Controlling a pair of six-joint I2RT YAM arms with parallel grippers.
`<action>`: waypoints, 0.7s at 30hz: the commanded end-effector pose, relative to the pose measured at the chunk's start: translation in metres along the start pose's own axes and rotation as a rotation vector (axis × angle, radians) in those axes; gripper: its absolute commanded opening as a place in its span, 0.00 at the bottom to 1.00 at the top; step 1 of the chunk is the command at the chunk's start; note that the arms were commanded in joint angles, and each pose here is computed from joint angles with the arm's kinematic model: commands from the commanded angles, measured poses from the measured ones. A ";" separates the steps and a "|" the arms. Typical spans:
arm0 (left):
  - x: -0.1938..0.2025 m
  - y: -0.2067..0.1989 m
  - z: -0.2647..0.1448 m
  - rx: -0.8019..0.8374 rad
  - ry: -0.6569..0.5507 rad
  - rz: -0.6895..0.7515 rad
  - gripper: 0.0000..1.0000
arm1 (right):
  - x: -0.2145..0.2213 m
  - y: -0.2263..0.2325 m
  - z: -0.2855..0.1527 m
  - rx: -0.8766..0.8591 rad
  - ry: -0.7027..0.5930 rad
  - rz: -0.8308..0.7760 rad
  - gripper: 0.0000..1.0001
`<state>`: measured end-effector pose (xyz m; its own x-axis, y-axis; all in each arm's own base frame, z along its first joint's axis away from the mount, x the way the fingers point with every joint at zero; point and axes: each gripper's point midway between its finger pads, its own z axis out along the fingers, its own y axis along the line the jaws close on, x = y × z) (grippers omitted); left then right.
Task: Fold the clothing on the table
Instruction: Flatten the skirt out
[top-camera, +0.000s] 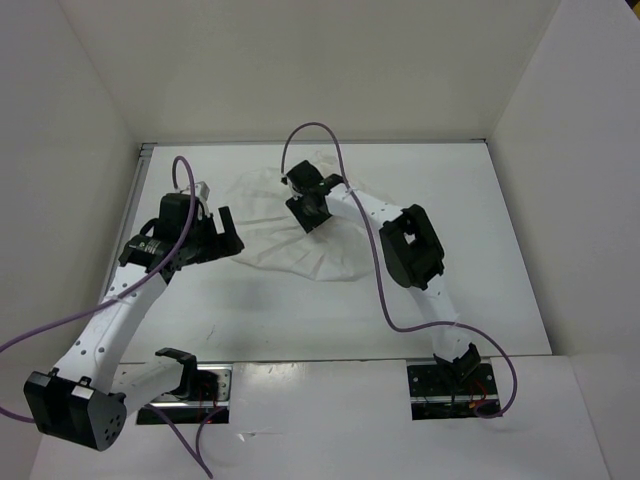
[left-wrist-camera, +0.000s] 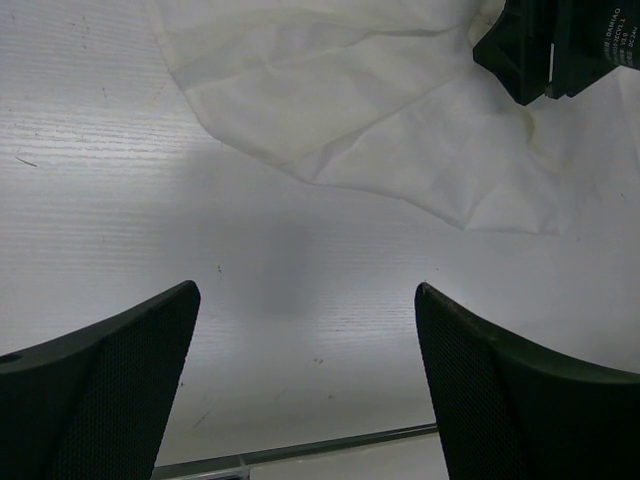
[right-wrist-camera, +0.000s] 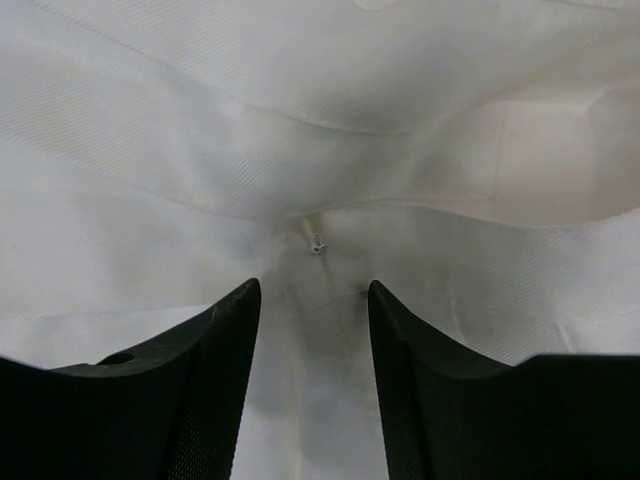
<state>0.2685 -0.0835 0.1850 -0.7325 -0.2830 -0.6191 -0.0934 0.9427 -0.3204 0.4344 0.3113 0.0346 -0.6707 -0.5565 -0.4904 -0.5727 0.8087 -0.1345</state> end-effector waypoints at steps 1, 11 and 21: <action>-0.013 -0.009 -0.003 0.028 -0.041 -0.001 0.94 | -0.032 0.000 -0.041 -0.093 -0.094 0.015 0.53; -0.008 -0.008 0.000 0.032 -0.029 -0.001 0.94 | -0.031 -0.012 -0.039 -0.092 -0.092 0.037 0.53; -0.006 -0.006 0.005 0.024 -0.013 0.008 0.94 | -0.020 -0.018 -0.012 -0.088 -0.045 0.059 0.44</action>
<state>0.2711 -0.0848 0.1861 -0.7279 -0.2840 -0.6241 -0.0881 0.9414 -0.3257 0.4426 0.3042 0.0469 -0.6893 -0.5136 -0.5109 -0.5765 0.8160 -0.0424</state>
